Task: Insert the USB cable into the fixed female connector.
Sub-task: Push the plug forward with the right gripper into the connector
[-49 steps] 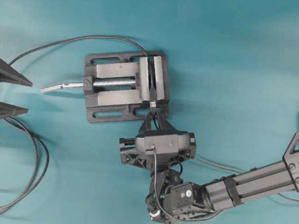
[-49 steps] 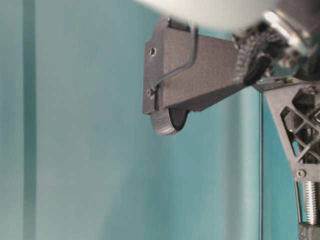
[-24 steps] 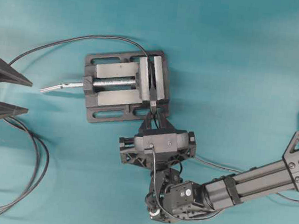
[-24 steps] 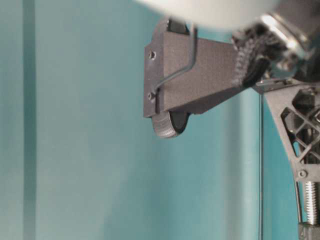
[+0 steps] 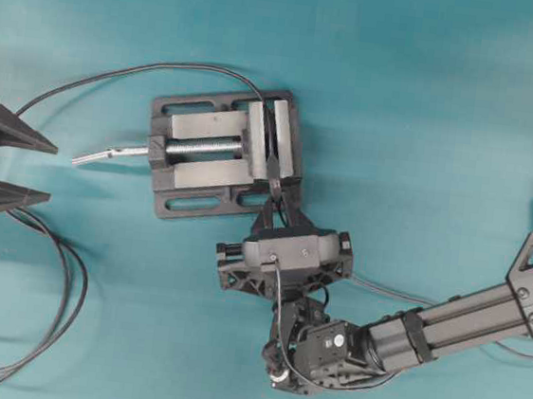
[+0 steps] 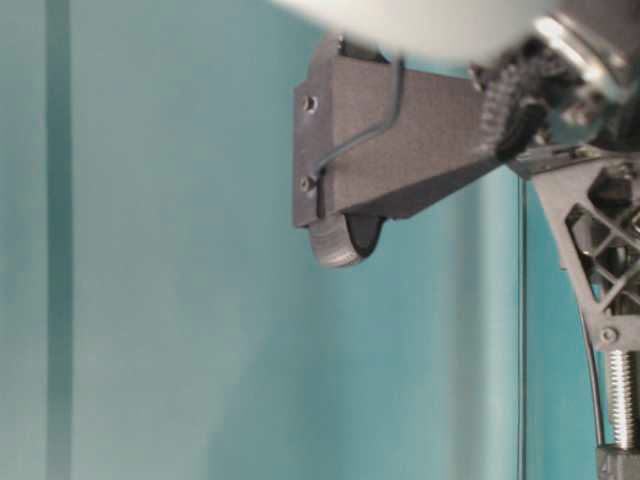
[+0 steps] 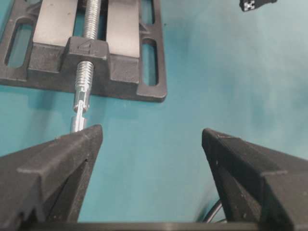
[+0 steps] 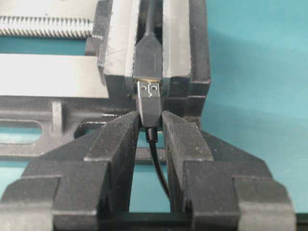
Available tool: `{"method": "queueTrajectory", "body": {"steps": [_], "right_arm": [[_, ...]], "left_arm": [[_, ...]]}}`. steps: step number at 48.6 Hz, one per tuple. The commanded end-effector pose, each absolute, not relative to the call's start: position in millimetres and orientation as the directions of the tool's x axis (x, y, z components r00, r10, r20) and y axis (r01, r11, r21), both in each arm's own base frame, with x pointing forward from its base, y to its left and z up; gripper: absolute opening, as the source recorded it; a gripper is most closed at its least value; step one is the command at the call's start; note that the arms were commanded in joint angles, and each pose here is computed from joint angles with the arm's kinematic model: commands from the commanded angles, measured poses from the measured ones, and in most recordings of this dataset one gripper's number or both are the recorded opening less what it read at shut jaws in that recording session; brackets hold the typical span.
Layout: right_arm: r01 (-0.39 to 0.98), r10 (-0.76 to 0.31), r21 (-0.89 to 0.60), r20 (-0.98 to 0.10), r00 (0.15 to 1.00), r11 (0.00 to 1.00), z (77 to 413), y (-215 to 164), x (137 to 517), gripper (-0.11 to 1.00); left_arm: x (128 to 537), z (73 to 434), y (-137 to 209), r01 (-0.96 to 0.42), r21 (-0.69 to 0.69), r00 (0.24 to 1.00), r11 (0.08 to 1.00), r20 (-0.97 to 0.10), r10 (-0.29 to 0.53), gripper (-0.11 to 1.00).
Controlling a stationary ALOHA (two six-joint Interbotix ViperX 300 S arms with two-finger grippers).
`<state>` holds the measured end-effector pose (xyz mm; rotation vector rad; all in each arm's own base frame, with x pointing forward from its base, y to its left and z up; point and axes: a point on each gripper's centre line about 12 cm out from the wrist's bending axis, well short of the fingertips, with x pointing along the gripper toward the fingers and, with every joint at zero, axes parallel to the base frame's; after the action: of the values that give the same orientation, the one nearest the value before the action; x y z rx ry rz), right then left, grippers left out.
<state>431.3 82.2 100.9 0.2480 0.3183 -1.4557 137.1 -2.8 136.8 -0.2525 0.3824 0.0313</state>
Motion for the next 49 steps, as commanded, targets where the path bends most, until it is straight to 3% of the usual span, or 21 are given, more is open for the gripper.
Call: {"method": "queueTrajectory", "body": {"steps": [1, 49], "right_arm": [[0.996, -0.924, 0.034, -0.372, 0.085, 0.078, 127.7, 74.8, 434.1, 0.20], [0.999, -0.936, 0.032, -0.352, 0.016, 0.005, 123.4, 32.1, 443.1, 0.20]], "left_arm": [[139.8, 141.9, -2.5, -0.079, -0.249, 0.934, 0.965, -0.357, -0.015, 0.97], [139.8, 141.9, -2.5, -0.079, -0.249, 0.934, 0.965, -0.357, -0.015, 0.97]]}}
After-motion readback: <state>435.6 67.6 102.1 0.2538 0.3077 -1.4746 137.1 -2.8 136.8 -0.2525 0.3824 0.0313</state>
